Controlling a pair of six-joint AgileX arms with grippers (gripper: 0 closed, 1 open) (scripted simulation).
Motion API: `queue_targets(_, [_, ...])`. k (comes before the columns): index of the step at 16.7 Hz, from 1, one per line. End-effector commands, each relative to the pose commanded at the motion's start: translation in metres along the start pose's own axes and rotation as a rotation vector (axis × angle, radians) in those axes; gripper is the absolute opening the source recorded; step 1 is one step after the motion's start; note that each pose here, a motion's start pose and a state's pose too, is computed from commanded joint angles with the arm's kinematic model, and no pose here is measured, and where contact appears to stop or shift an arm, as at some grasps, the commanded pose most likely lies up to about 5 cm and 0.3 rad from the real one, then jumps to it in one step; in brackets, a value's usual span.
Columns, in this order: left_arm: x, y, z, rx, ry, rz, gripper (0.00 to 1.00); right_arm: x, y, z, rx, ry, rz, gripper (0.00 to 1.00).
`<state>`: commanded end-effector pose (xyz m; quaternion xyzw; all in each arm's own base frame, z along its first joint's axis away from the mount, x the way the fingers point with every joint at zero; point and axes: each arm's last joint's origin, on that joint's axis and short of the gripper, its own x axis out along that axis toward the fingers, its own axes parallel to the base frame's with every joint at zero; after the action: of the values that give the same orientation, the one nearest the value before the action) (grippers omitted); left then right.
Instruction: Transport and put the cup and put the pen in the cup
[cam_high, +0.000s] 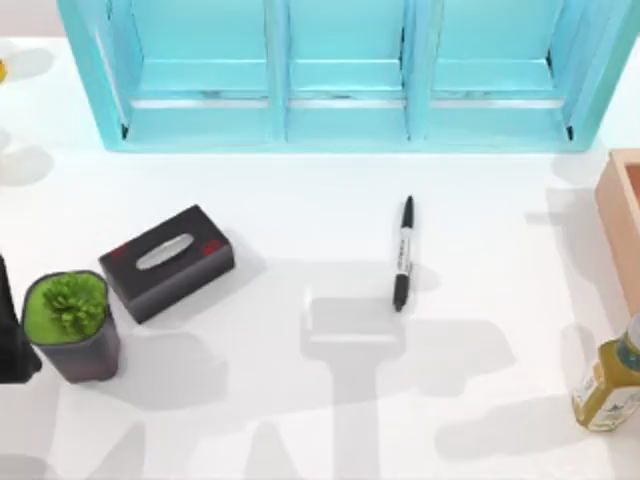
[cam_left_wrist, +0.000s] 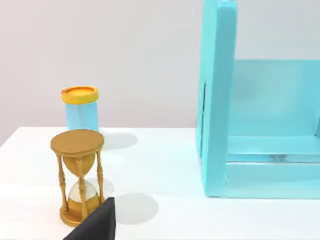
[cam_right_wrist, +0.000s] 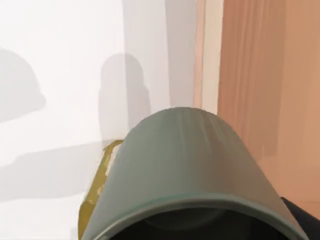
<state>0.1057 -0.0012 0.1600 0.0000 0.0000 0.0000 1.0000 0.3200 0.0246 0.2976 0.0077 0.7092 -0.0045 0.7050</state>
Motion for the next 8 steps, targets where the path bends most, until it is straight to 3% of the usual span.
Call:
queue_targets(4, [0.0,0.0,0.0,0.0,0.0,0.0,1.0,0.018,0.026,0.019,-0.001,-0.011,-0.001,0.0])
queue_targets(8, [0.0,0.0,0.0,0.0,0.0,0.0,1.0,0.07,0.097,0.043,-0.006,-0.009,-0.001,0.0])
